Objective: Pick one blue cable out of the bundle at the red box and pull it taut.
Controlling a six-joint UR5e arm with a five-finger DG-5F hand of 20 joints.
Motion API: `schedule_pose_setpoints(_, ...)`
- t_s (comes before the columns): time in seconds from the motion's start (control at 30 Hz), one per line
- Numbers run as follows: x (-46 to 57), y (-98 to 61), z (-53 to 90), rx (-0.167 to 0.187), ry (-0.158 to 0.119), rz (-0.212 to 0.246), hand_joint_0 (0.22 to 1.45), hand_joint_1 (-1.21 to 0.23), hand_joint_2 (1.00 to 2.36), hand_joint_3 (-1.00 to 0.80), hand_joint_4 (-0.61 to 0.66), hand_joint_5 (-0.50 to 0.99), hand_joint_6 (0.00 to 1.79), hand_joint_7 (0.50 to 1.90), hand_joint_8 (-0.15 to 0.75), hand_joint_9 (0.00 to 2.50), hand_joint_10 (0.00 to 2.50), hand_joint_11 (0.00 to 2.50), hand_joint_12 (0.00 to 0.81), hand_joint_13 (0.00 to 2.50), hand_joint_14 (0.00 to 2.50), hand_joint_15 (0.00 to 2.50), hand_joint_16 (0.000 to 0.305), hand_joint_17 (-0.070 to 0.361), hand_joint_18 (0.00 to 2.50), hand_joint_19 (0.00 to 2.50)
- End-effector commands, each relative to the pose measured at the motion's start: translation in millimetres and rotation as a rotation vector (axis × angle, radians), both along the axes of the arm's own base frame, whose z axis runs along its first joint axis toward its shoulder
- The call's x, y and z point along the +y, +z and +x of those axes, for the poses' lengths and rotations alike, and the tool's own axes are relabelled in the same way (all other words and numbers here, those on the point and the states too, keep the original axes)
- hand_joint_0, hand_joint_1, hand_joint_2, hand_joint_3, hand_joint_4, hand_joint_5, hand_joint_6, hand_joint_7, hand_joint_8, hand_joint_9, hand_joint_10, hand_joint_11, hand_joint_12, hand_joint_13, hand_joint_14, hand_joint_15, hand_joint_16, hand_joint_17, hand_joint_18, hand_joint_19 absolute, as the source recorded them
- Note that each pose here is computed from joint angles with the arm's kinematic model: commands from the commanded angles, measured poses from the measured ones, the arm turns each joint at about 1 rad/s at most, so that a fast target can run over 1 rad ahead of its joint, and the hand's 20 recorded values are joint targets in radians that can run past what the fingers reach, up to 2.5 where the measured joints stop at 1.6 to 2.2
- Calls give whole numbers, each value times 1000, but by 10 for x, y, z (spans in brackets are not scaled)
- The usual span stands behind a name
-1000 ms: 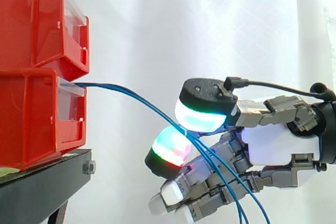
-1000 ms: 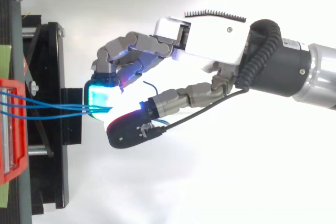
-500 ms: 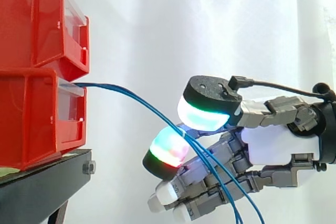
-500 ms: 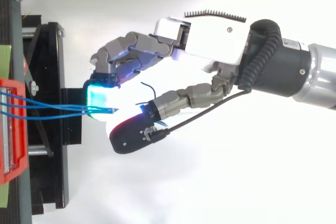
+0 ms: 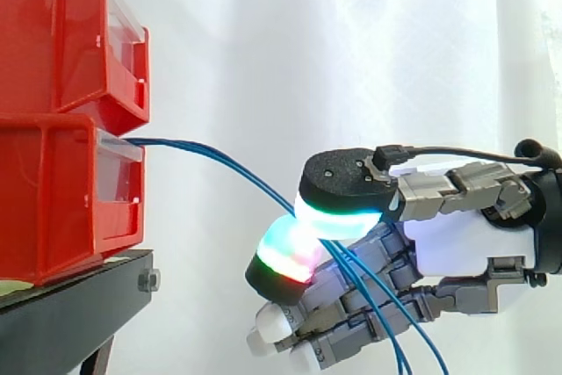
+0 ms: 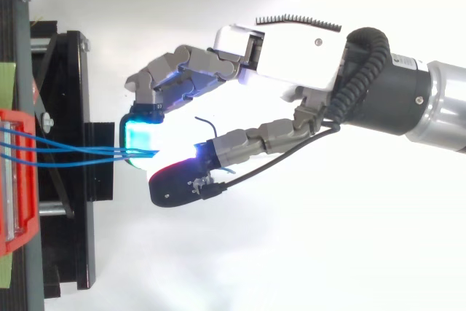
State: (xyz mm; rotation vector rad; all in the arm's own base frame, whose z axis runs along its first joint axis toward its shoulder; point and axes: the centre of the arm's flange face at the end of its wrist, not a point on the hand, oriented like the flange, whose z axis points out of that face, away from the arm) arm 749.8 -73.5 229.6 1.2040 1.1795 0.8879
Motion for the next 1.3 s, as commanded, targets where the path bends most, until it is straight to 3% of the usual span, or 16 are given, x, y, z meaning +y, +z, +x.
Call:
schedule_pose_setpoints(0.0,5,-7,1,1,1,0,567,-751,1005,-78,40,-107,855,1058,343,766,5,335,401,383,5,135,63,142,407,204)
schedule_pose_setpoints(0.2,5,-4,4,-2,1,0,564,-649,1001,-116,-6,-56,773,1080,312,830,4,269,402,389,4,124,63,142,409,212)
schedule_pose_setpoints(0.4,5,5,0,-1,1,0,566,-622,1003,-140,1,-31,725,1184,298,872,4,272,394,392,4,120,61,137,404,219)
schedule_pose_setpoints(0.73,16,-7,2,1,2,0,562,-588,1007,-177,42,-10,709,1200,290,924,5,259,383,415,4,119,59,132,409,229)
schedule_pose_setpoints(0.87,5,5,0,0,1,-1,558,-578,1008,-213,66,9,671,1295,285,959,5,239,377,440,4,126,57,129,422,234)
schedule_pose_setpoints(1.27,16,-7,2,1,2,0,547,-577,1010,-267,93,22,639,1283,254,1004,4,190,355,466,5,122,53,119,441,246)
